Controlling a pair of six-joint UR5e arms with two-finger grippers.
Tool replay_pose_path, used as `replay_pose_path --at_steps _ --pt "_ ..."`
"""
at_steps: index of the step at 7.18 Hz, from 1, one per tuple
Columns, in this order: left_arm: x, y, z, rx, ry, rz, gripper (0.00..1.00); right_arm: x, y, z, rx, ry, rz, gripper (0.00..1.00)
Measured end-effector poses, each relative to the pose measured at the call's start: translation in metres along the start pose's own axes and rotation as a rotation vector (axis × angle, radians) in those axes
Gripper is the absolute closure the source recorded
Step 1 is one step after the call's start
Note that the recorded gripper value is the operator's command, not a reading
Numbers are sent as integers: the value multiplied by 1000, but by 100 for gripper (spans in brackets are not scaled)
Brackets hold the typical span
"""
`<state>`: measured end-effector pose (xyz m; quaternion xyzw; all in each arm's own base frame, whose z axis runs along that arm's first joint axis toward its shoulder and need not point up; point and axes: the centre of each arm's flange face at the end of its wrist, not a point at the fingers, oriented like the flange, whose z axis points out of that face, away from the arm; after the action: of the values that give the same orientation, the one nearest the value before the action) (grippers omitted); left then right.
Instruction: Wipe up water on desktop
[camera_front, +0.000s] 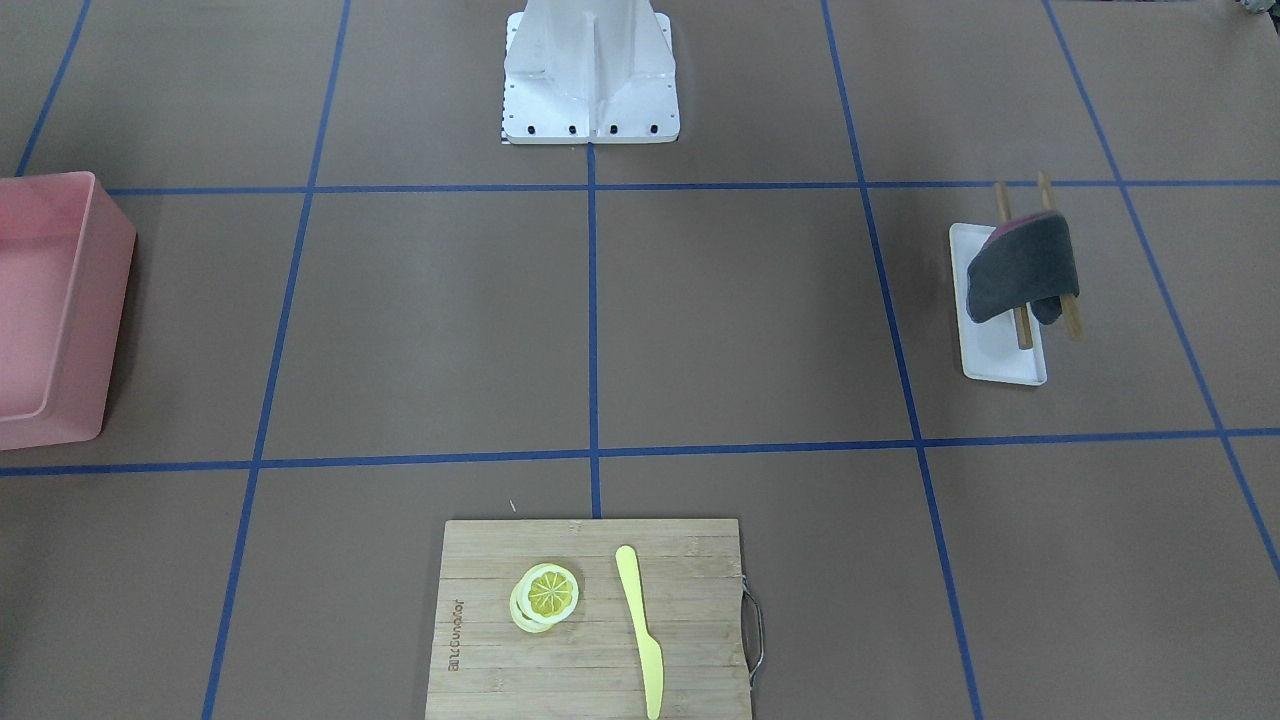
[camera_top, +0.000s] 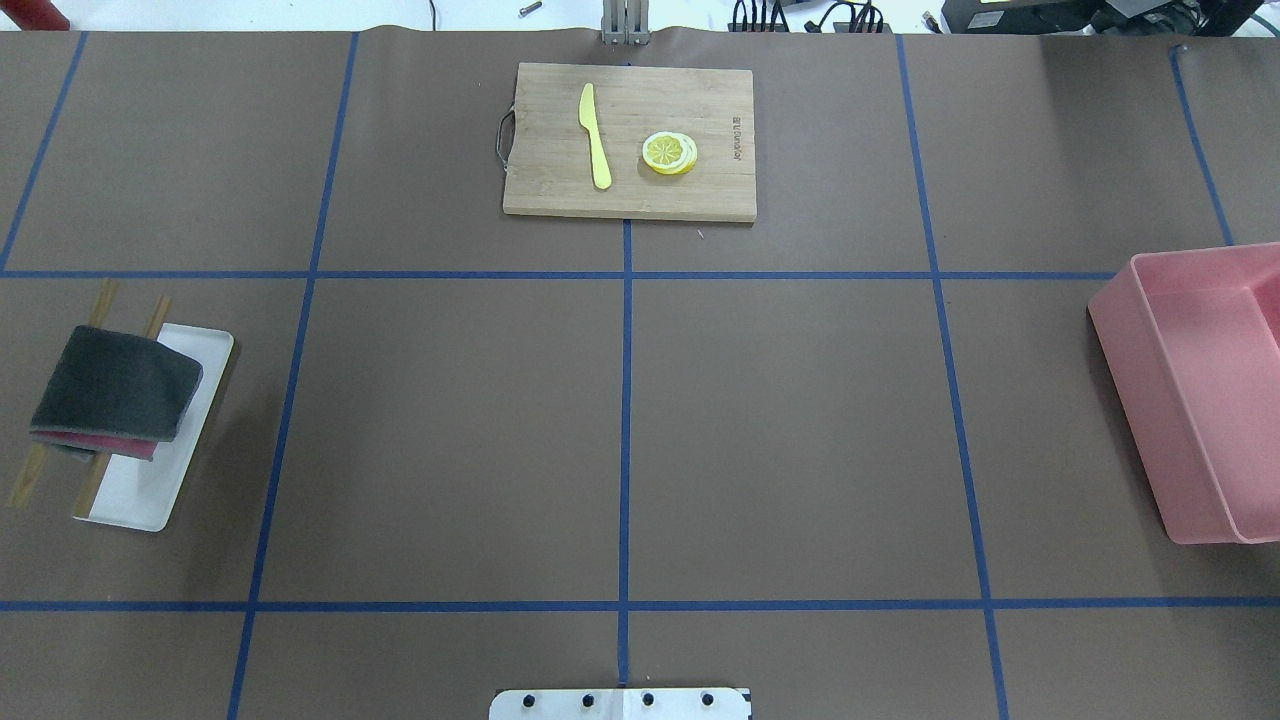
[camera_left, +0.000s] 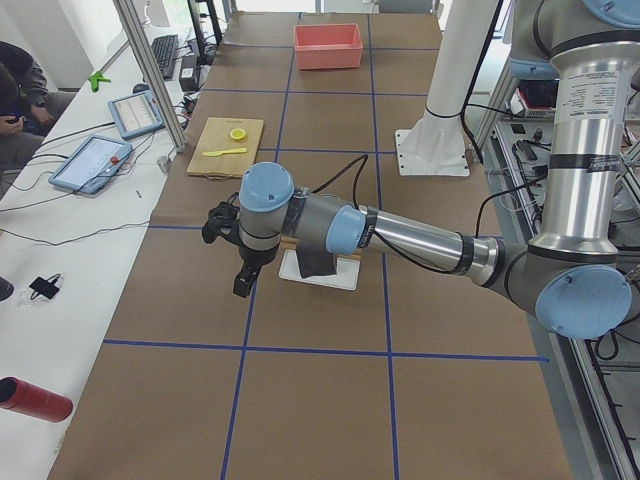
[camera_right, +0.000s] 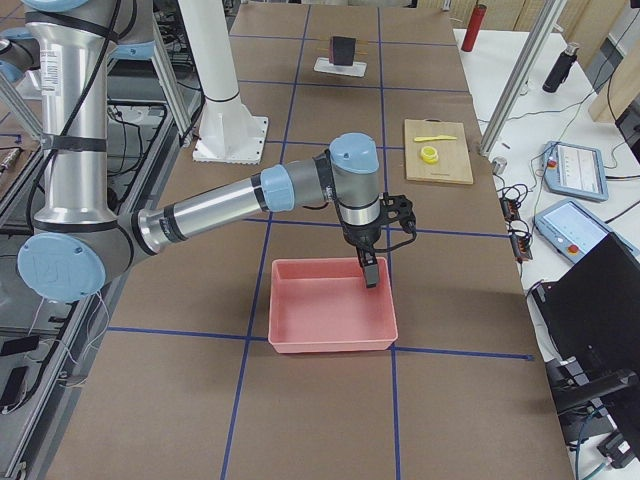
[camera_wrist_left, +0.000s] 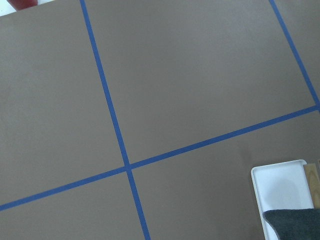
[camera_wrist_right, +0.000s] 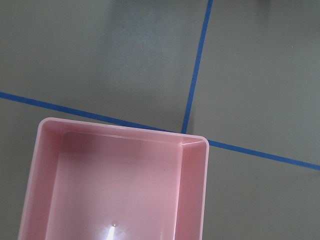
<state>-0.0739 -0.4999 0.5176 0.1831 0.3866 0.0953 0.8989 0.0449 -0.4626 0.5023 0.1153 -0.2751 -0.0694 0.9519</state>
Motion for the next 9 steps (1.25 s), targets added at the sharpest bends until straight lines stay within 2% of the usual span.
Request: replay_pose_path --at_steps 2,4,6,9 --pt "-1 -1 -7 68 -11 59 1 0 -1 -3 12 17 -9 0" --pt "4 -6 -10 111 -11 75 1 -9 -6 -2 23 20 -16 0" --pt "21 -8 5 104 16 71 1 -37 -15 7 19 -2 28 0" --pt "75 16 69 57 107 -51 1 -76 -22 19 56 -46 90 0"
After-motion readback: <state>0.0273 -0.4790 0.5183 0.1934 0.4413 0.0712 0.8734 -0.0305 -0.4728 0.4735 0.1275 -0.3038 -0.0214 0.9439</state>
